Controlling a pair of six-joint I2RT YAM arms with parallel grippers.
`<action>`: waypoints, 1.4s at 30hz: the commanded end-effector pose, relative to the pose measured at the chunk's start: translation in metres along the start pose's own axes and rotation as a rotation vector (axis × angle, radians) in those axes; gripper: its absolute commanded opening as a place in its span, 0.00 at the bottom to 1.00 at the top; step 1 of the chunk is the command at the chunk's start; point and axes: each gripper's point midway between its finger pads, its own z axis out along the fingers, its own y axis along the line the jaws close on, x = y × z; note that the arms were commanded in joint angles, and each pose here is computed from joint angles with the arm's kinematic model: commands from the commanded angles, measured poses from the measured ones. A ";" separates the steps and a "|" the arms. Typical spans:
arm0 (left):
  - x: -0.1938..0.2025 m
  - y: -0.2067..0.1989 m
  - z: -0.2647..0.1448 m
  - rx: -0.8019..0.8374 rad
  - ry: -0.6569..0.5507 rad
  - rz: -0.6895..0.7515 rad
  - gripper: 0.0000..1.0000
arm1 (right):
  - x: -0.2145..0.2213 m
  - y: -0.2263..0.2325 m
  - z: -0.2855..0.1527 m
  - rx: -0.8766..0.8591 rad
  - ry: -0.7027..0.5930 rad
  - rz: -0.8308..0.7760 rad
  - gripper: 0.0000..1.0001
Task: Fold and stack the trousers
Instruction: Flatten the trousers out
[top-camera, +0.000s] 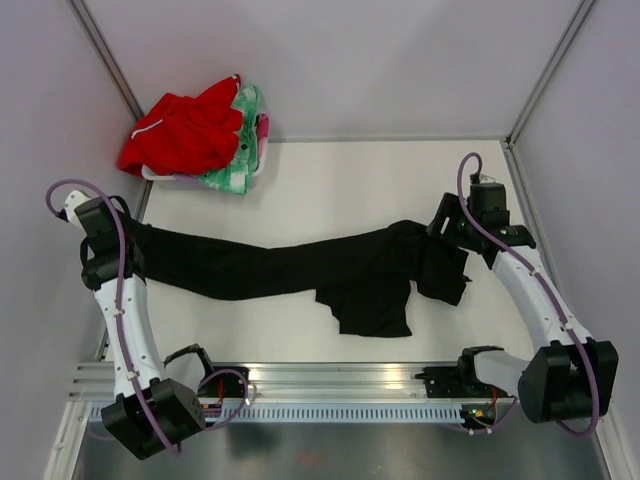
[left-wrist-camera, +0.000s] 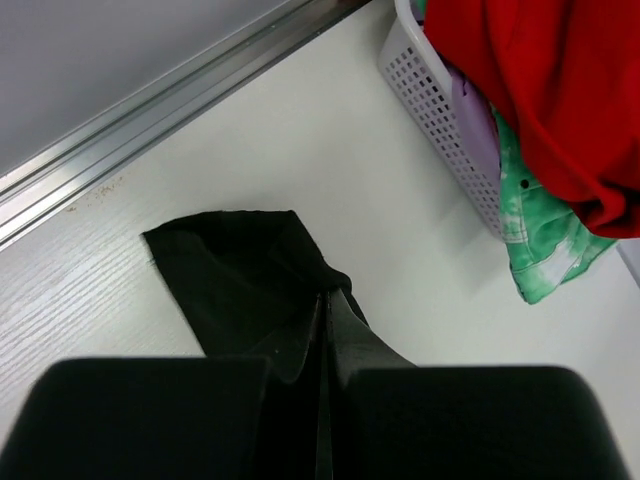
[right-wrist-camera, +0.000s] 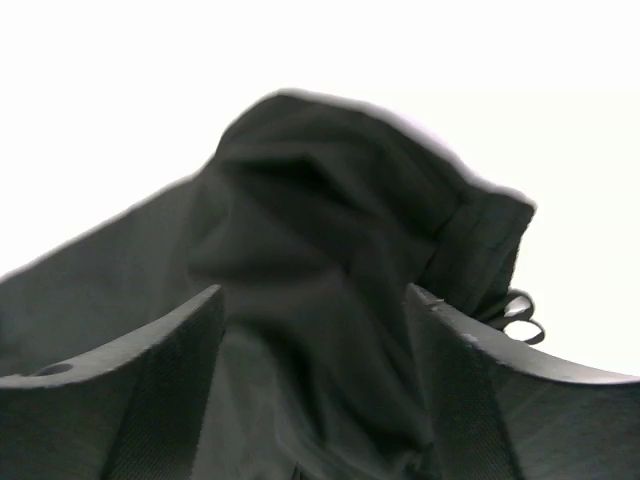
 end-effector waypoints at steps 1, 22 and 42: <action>0.015 0.013 -0.003 -0.045 0.065 0.053 0.02 | -0.047 -0.001 -0.009 0.007 -0.090 0.055 0.81; 0.042 0.023 -0.002 -0.038 0.115 0.068 0.02 | 0.042 -0.038 0.022 -0.097 0.095 0.275 0.74; 0.051 0.024 -0.001 -0.027 0.134 0.077 0.02 | 0.127 -0.058 0.013 0.068 0.173 0.663 0.67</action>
